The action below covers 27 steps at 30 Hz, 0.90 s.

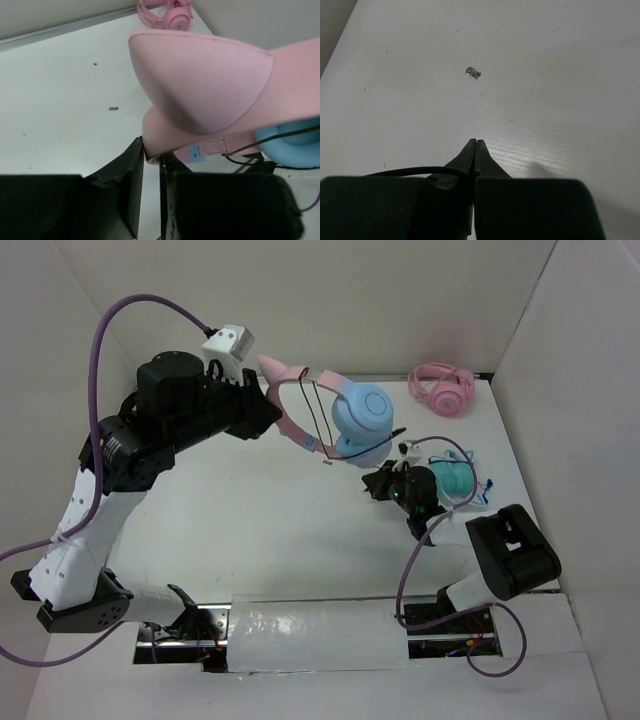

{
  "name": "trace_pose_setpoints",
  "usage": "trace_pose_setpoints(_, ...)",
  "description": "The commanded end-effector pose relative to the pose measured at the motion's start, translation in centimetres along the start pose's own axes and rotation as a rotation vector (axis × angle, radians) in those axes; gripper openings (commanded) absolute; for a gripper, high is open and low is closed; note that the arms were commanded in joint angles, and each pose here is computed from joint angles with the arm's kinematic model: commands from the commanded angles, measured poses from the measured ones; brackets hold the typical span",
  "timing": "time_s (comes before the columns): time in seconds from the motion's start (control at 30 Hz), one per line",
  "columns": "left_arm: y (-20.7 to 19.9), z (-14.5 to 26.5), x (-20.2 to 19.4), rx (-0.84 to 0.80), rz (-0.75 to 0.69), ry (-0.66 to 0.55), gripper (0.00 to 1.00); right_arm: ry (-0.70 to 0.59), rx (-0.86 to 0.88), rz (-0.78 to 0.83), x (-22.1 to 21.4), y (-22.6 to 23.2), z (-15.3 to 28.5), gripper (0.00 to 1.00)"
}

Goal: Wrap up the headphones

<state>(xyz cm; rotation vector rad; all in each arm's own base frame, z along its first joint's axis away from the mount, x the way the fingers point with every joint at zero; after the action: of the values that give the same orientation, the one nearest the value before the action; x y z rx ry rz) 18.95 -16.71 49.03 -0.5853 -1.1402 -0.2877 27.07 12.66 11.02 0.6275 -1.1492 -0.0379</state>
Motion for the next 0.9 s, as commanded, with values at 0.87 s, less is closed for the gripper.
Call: trace_pose_setpoints(0.87,1.5,-9.9,-15.8,0.194,-0.109,0.445,0.00,0.001,-0.047,0.535,21.2,8.8,0.2,0.00)
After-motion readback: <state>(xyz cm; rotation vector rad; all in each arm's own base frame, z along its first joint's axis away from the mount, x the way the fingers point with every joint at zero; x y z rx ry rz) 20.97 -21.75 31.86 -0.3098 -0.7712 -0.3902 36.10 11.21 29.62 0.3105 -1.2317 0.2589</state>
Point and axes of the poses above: each gripper's point midway between its finger pads, its own z axis back along the fingers, its own y axis along the line the jaws close on, x = y × z, the point moved 9 cm from there along z, back along the fingers
